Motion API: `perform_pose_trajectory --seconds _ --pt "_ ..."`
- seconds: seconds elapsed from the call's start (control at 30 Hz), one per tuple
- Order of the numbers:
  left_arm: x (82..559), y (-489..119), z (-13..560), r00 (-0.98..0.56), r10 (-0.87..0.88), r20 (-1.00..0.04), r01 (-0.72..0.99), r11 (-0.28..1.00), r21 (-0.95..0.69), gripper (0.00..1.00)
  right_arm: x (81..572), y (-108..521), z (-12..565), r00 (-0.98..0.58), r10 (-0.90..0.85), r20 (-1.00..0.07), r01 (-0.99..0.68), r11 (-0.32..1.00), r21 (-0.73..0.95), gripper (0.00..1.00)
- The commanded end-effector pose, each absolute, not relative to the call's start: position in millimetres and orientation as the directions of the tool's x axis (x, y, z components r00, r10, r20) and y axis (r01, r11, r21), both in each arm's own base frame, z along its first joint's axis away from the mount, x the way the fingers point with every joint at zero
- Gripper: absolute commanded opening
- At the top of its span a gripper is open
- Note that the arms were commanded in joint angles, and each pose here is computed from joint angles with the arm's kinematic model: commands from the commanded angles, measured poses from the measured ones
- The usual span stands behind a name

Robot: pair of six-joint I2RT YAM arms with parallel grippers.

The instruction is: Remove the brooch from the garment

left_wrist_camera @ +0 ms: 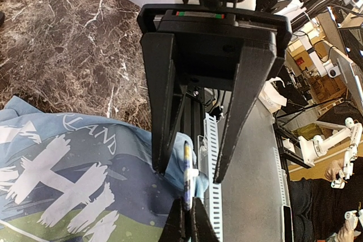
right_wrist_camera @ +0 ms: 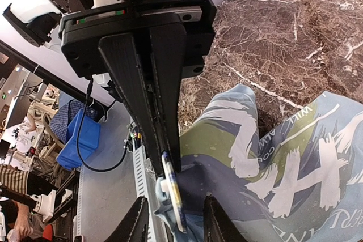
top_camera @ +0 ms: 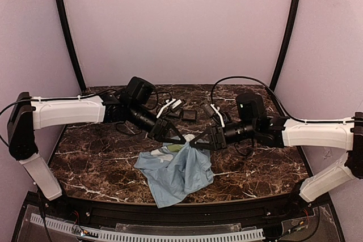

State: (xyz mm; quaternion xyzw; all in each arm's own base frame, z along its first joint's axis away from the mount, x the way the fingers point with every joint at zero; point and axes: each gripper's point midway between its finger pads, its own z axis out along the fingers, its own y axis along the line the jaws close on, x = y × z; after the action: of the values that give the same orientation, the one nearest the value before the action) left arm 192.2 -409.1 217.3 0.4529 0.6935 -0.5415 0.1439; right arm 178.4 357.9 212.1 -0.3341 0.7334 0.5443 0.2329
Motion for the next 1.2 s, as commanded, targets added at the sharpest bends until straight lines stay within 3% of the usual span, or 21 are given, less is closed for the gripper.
perform_pose_trajectory --seconds 0.0,0.83,1.17 --pt "185 -404 240 -0.513 0.439 -0.737 0.809 -0.041 -0.587 0.01 174 361 206 -0.671 -0.247 -0.699 -0.740 0.161 0.653 0.31" --pt "182 -403 243 -0.506 0.442 -0.741 0.808 -0.057 -0.587 0.01 177 362 210 -0.690 -0.209 -0.693 -0.722 0.131 0.680 0.07" --pt "179 -402 244 -0.491 0.441 -0.751 0.812 -0.080 -0.578 0.01 205 359 191 -0.792 -0.164 -0.588 -0.609 0.281 0.742 0.01"
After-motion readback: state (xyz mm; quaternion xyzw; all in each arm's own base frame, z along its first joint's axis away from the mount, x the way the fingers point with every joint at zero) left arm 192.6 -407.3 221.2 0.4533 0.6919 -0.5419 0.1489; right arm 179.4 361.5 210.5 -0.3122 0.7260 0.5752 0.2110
